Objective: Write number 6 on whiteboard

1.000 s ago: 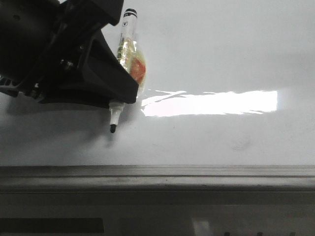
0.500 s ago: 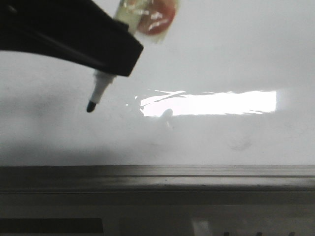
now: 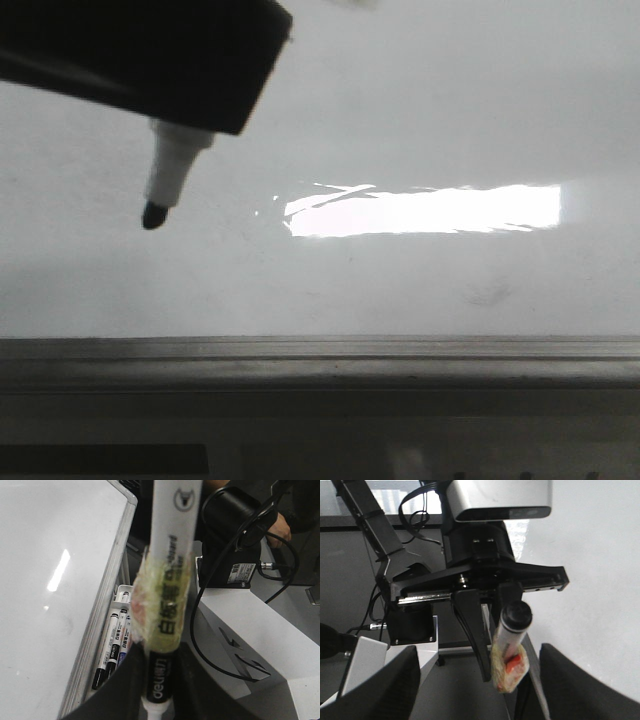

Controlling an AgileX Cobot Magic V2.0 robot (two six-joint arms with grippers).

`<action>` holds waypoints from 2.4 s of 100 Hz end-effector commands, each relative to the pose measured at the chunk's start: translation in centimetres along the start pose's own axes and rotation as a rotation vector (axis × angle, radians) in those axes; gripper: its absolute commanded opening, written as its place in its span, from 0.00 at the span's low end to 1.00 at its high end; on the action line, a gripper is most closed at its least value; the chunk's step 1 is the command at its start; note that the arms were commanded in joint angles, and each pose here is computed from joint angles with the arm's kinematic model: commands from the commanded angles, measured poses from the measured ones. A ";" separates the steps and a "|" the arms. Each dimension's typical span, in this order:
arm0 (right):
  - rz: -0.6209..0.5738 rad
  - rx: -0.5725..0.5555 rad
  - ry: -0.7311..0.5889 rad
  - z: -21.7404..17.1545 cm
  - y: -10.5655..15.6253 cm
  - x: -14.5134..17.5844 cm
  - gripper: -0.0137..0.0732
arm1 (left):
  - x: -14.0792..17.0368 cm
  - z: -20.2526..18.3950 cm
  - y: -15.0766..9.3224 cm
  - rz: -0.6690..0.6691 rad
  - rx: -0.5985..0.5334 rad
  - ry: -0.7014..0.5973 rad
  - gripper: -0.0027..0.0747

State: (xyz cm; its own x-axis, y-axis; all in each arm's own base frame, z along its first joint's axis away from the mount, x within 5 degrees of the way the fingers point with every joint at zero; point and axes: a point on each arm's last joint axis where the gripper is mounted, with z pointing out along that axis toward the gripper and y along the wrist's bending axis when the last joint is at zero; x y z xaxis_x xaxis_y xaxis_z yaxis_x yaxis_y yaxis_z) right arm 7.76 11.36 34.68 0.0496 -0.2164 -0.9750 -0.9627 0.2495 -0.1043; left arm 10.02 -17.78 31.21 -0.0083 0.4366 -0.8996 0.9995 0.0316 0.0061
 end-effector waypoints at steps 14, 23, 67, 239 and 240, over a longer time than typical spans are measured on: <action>0.021 -0.078 -0.048 2.6 -1.2 -1.7 0.68 | -1.6 -0.5 -0.3 -0.019 0.011 -0.083 0.01; 0.033 -0.076 -0.044 3.4 -1.6 -1.7 0.68 | -1.6 -0.5 -0.4 -0.018 0.021 -0.082 0.01; 0.091 -0.079 -0.022 4.8 -2.5 -1.2 0.08 | -1.7 -0.5 -0.5 -0.031 0.038 -0.092 0.01; -0.212 0.778 0.120 1.4 -8.5 0.7 0.11 | 5.7 -9.9 -4.4 -0.309 -0.596 -0.564 0.01; -0.212 0.780 0.120 1.4 -8.6 0.7 0.11 | 5.7 -9.9 -4.4 -0.309 -0.596 -0.564 0.01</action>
State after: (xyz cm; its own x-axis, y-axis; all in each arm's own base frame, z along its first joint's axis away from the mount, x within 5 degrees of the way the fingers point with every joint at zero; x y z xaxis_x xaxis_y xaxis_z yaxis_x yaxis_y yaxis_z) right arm 15.89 10.70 33.19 0.1116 -0.4266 -0.8975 -0.5387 0.7330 -0.4154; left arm 5.30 -6.53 29.53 -0.0993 -0.1471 -0.9841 0.7650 0.6212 -0.1700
